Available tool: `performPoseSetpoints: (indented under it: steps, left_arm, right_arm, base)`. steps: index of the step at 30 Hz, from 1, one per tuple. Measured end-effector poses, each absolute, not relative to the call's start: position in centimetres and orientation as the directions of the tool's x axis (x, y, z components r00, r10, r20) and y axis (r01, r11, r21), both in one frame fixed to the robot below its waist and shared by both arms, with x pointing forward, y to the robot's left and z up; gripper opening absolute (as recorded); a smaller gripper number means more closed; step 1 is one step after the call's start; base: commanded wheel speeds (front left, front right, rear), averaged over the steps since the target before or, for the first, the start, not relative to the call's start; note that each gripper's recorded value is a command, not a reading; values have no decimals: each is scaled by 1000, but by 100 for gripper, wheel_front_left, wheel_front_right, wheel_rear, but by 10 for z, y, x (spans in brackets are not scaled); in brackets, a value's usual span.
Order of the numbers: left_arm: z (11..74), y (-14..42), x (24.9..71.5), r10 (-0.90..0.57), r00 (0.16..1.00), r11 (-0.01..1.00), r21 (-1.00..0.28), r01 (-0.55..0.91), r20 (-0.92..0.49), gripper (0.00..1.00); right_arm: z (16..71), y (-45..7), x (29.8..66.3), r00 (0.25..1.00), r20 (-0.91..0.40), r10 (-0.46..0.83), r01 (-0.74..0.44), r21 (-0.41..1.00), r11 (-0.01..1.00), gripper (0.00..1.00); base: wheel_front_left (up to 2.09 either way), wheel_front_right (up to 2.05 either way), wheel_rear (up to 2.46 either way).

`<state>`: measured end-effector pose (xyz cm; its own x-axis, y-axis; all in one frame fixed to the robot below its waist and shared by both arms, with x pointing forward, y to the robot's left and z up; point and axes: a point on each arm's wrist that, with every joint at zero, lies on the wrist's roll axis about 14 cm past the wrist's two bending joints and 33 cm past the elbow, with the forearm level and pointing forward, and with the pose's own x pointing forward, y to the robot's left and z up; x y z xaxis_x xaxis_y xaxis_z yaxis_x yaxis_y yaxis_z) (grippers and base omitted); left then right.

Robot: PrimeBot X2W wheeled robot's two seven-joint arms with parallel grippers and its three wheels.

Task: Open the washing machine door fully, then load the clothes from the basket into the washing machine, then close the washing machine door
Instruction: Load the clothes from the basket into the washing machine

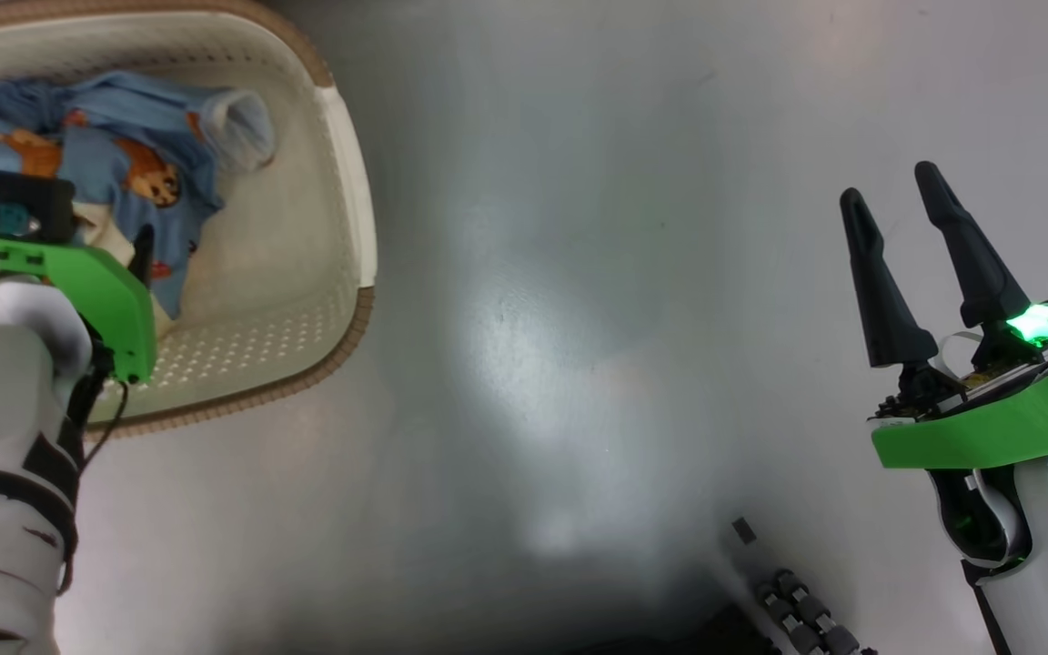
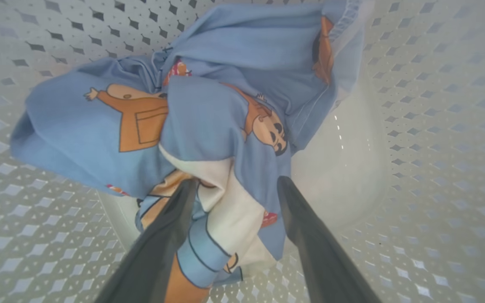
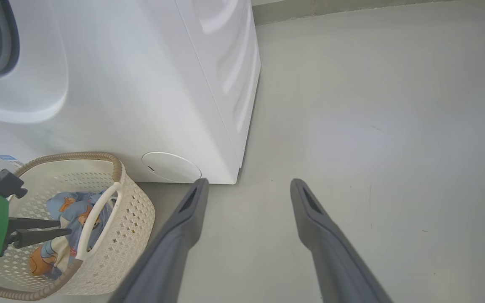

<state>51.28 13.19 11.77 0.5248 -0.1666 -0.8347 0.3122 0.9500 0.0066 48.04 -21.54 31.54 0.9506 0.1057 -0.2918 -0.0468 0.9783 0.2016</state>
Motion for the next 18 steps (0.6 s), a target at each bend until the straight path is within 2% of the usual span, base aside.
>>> performPoseSetpoints:
  steps: [12, 13, 14, 15, 16, 18]
  left_arm:
    - [95, 129, 524, -151, 508, 945, 26, 326, -848, 100]
    - [93, 129, 522, -151, 501, 945, 25, 327, -852, 78]
    - [92, 128, 521, -153, 497, 944, 23, 330, -854, 44]
    - [91, 127, 521, -155, 495, 943, 22, 333, -855, 16]
    - [91, 125, 521, -157, 495, 942, 20, 334, -854, 0]
    - [93, 124, 522, -160, 498, 946, 13, 325, -852, 0]
  right_arm:
    - [305, -218, 481, 945, -311, 103, -43, 193, 980, 100]
    - [304, -218, 480, 944, -313, 102, -42, 192, 980, 100]
    - [303, -219, 480, 944, -315, 101, -41, 191, 981, 100]
    - [303, -219, 479, 943, -316, 100, -40, 191, 981, 100]
    - [303, -219, 479, 943, -316, 99, -40, 190, 981, 100]
    - [305, -219, 480, 945, -313, 99, -40, 190, 981, 100]
  base:
    - [0, 0, 0]
    - [0, 0, 0]
    - [0, 0, 0]
    - [0, 0, 0]
    - [0, 0, 0]
    - [0, 0, 0]
